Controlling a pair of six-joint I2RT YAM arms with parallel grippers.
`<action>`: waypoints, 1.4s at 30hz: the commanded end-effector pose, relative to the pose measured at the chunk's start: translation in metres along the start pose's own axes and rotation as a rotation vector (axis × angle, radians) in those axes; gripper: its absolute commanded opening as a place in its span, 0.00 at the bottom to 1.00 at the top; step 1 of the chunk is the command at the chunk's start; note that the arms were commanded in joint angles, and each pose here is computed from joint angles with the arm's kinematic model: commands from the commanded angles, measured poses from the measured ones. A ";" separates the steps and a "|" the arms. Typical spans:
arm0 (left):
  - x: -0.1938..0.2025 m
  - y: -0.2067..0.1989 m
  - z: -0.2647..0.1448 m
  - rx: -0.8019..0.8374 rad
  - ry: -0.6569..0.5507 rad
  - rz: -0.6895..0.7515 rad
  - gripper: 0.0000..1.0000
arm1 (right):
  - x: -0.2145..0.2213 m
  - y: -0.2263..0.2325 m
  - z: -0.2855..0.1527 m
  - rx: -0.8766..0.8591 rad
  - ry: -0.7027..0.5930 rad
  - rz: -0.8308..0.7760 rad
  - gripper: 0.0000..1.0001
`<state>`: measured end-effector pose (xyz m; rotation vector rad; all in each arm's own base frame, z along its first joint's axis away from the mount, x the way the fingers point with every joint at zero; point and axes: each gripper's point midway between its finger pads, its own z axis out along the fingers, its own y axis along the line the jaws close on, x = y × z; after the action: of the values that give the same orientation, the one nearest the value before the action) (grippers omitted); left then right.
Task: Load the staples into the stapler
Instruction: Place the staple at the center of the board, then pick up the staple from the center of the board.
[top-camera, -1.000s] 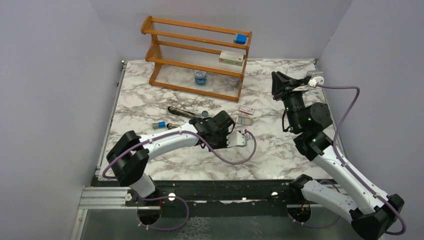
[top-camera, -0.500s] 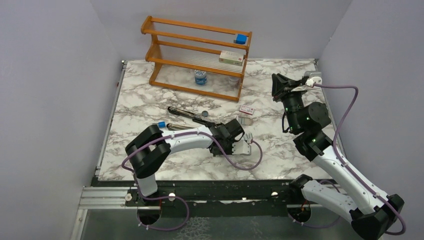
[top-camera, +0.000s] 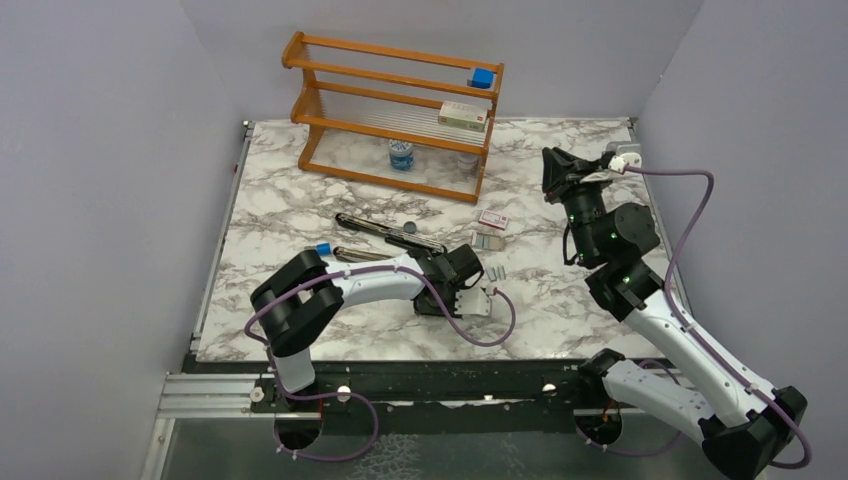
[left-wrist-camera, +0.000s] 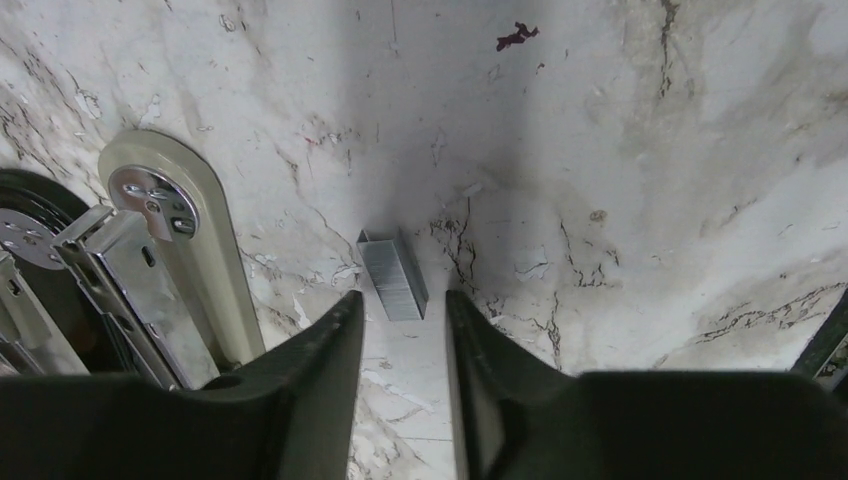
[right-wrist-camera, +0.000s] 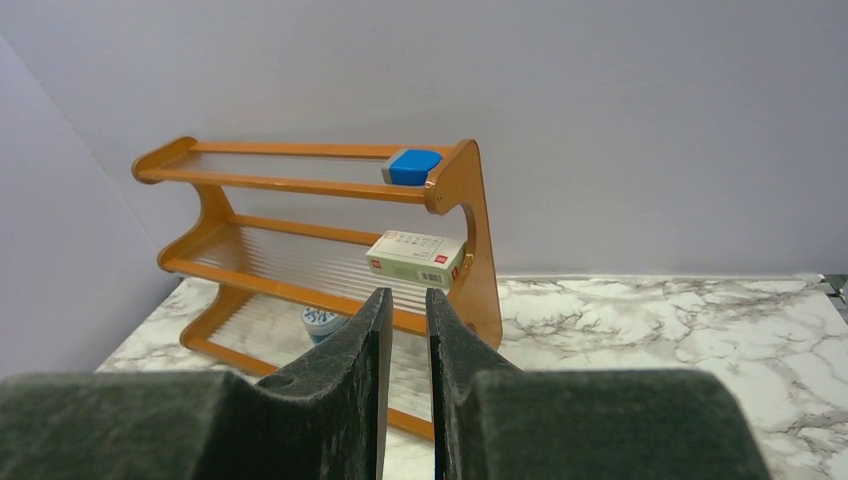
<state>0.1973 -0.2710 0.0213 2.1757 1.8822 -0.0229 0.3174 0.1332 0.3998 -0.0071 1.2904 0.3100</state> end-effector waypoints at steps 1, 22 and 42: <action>-0.001 0.000 -0.001 -0.001 0.007 0.015 0.43 | 0.008 -0.003 0.001 0.014 0.024 -0.018 0.21; -0.033 0.171 -0.163 -0.622 -0.555 -0.623 0.58 | 0.234 -0.008 -0.077 0.172 1.035 0.014 0.18; 0.003 0.197 -0.195 -0.709 -0.700 -0.842 0.63 | 0.346 -0.025 -0.121 0.127 1.439 -0.036 0.22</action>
<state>0.3602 -0.2566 0.2297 0.7551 1.8593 -0.1860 0.2916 0.1595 0.0392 -0.1359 2.7147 0.1172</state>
